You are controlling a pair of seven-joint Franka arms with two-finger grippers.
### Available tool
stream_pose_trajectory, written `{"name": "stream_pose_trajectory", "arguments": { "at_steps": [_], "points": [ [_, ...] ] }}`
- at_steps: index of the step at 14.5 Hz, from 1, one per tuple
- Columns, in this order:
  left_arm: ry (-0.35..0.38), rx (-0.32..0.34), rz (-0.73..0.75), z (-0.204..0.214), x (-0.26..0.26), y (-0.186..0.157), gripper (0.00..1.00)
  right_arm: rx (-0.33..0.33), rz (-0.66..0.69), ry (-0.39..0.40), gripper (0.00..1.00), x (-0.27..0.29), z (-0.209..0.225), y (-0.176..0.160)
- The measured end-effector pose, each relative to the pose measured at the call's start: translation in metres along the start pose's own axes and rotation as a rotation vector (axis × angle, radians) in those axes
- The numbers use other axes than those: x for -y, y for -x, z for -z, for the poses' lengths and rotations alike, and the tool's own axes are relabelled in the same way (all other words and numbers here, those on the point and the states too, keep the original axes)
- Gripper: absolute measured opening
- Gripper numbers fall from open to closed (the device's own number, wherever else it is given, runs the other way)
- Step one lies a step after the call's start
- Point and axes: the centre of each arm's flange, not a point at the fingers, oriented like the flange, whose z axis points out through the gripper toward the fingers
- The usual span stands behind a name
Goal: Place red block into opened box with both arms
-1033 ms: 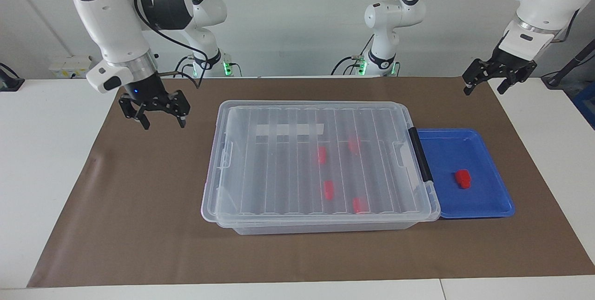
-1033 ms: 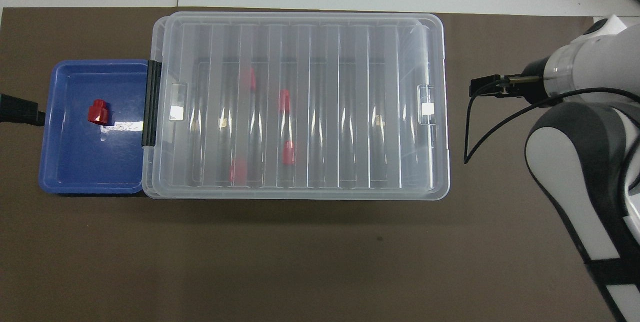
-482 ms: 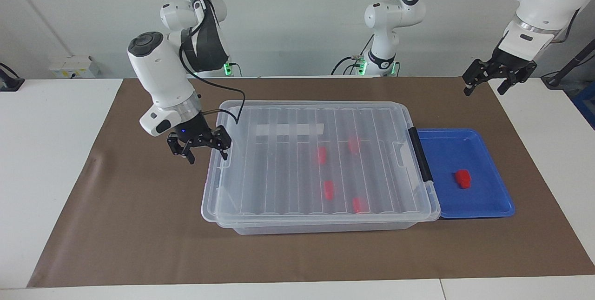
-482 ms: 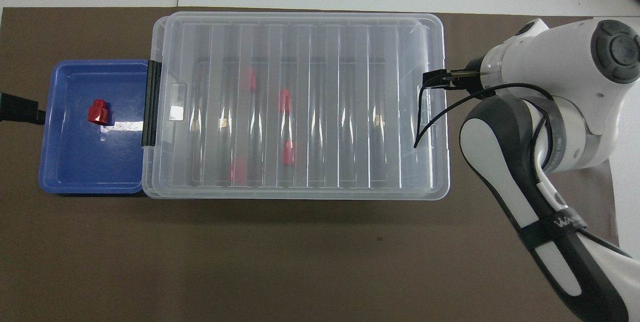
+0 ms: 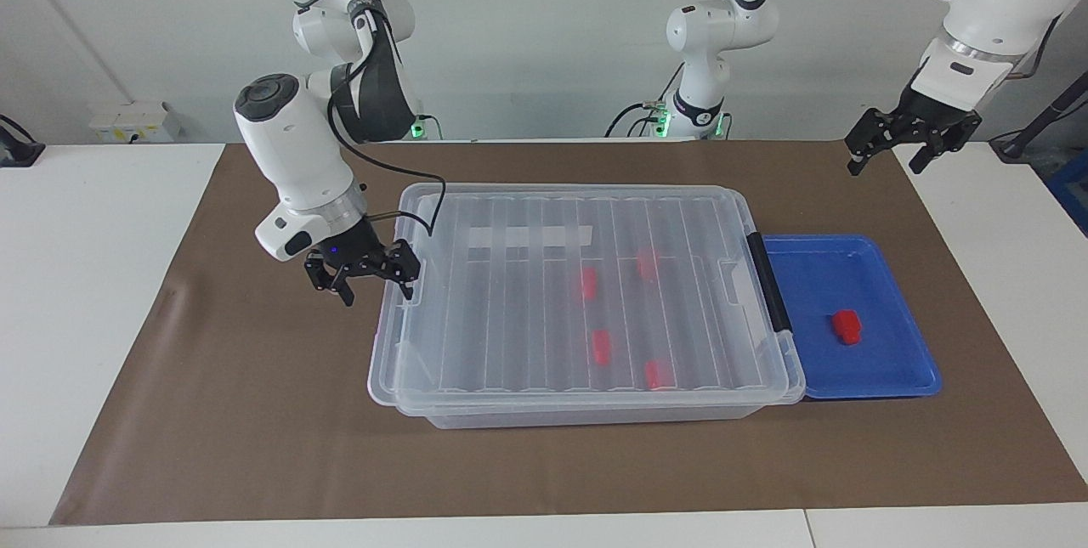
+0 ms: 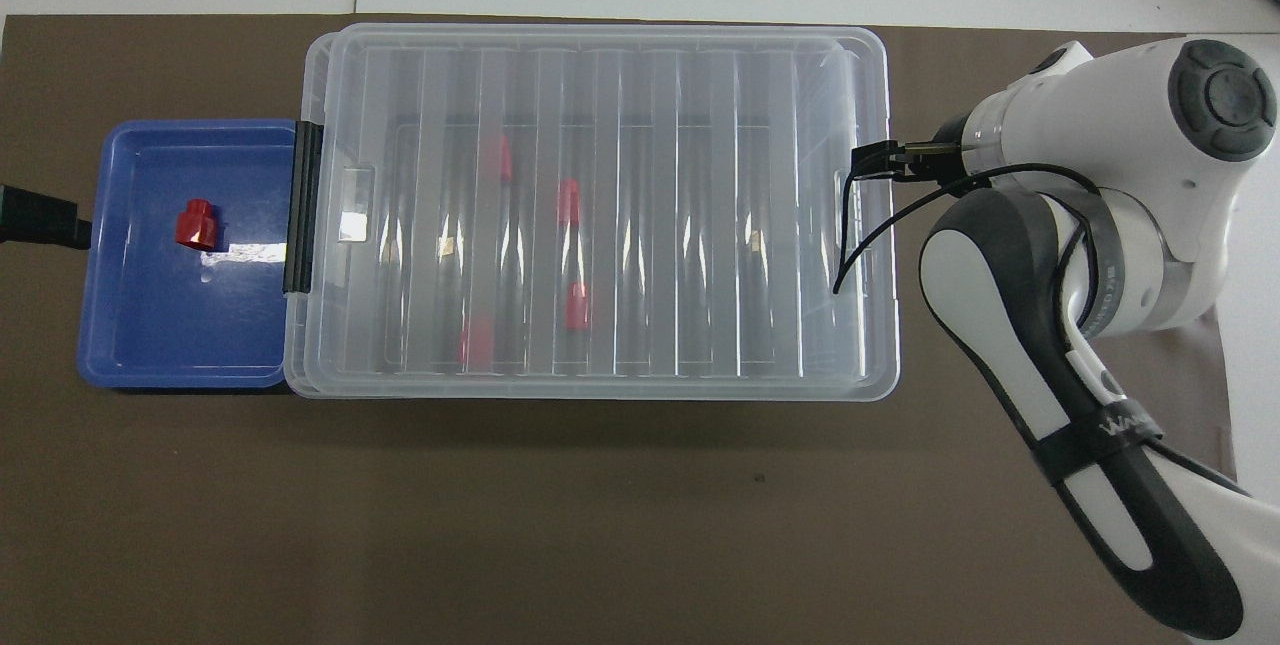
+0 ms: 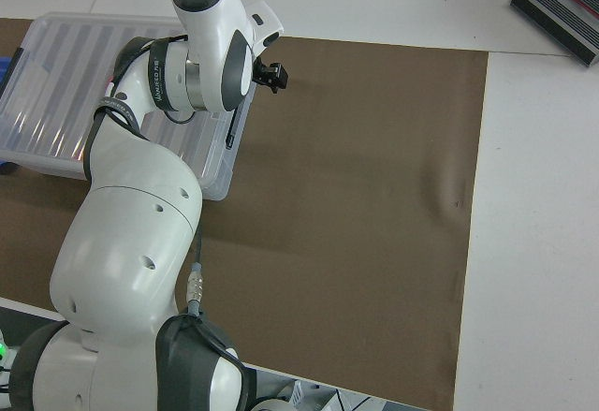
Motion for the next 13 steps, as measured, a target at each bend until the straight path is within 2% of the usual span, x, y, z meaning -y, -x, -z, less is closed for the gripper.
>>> {"name": "stream_pose_trajectory", "arguments": {
  "at_steps": [6, 13],
  "points": [
    [0.000, -0.002, 0.000, 0.001, 0.000, 0.000, 1.00, -0.001, -0.011, 0.053, 1.00, -0.032, 0.001, -0.004],
    [0.000, 0.006, 0.000, -0.003, 0.000, 0.001, 1.00, 0.013, 0.025, 0.070, 1.00, -0.077, 0.005, -0.007]
  ]
}}
